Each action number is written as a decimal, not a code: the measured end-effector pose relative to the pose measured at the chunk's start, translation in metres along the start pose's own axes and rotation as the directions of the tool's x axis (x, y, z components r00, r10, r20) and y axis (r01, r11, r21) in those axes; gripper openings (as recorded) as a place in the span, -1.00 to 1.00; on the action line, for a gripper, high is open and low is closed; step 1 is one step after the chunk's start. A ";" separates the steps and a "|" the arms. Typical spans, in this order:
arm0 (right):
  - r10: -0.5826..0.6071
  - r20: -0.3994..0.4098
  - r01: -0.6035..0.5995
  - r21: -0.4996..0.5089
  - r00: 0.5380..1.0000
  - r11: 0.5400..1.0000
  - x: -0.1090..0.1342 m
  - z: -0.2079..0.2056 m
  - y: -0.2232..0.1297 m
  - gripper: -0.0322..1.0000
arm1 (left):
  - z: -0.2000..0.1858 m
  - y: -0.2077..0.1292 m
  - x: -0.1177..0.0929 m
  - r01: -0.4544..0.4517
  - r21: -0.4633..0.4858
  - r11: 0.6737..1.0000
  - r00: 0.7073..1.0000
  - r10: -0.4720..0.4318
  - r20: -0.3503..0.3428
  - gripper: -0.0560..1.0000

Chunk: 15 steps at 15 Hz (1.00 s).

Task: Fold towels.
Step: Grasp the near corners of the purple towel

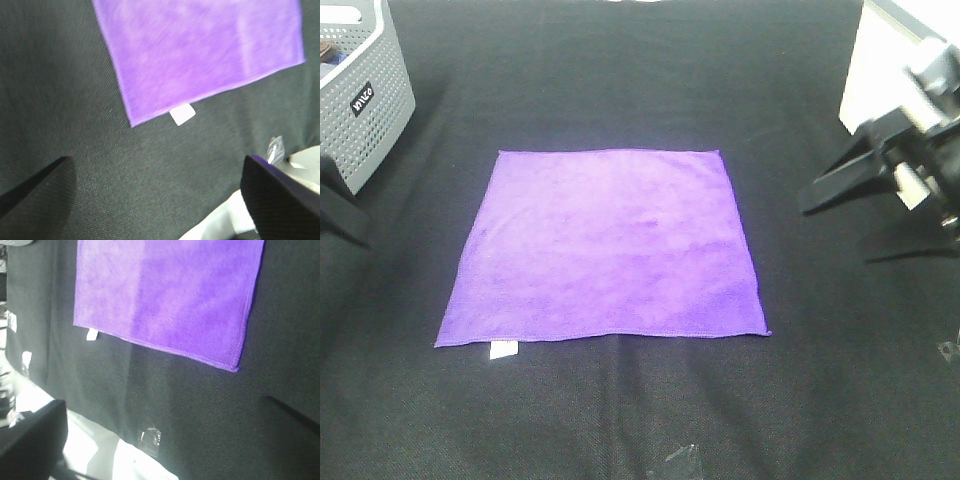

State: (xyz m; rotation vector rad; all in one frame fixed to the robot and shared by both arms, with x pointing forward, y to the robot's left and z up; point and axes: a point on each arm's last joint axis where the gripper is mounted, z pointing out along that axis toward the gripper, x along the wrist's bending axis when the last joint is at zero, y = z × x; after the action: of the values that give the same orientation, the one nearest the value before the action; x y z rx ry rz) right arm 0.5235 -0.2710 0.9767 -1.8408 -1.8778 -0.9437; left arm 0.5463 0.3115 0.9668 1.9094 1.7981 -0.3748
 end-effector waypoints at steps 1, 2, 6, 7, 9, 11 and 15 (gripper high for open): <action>0.013 -0.007 -0.013 0.020 1.000 1.000 -0.008 0.008 0.006 0.92 | 0.011 0.005 0.009 0.019 0.024 1.000 1.000 -0.019 0.004 0.69; 0.005 -0.010 -0.005 0.029 1.000 1.000 -0.013 0.014 0.013 0.92 | 0.019 0.009 0.014 0.031 0.030 0.999 0.999 -0.032 0.015 0.69; 0.023 -0.018 -0.022 0.080 1.000 0.997 -0.037 0.038 0.026 0.92 | 0.058 0.019 0.028 0.039 0.072 0.997 0.998 -0.043 0.046 0.69; 0.029 -0.012 -0.028 0.089 1.000 0.996 -0.042 0.043 0.026 0.92 | 0.065 0.019 0.033 0.051 0.079 0.996 0.998 -0.054 0.043 0.69; 0.029 0.008 -0.029 0.092 1.000 0.995 -0.052 0.051 0.026 0.92 | 0.078 0.019 0.039 0.073 0.095 0.993 0.996 -0.078 0.050 0.69; 0.044 0.026 -0.046 0.101 0.999 0.994 -0.062 0.061 0.025 0.92 | 0.089 0.019 0.040 0.066 0.112 0.991 0.996 -0.072 0.045 0.68; 0.067 0.037 -0.071 0.143 0.997 0.987 -0.080 0.079 0.020 0.92 | 0.094 0.021 0.040 0.062 0.116 0.991 0.997 -0.068 0.049 0.67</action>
State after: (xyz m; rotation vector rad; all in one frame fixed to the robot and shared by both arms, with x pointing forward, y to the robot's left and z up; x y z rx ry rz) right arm 0.5668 -0.2795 0.8713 -1.8323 -1.8367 -0.7391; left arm 0.5834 0.2957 0.8702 1.9023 1.8433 -0.5569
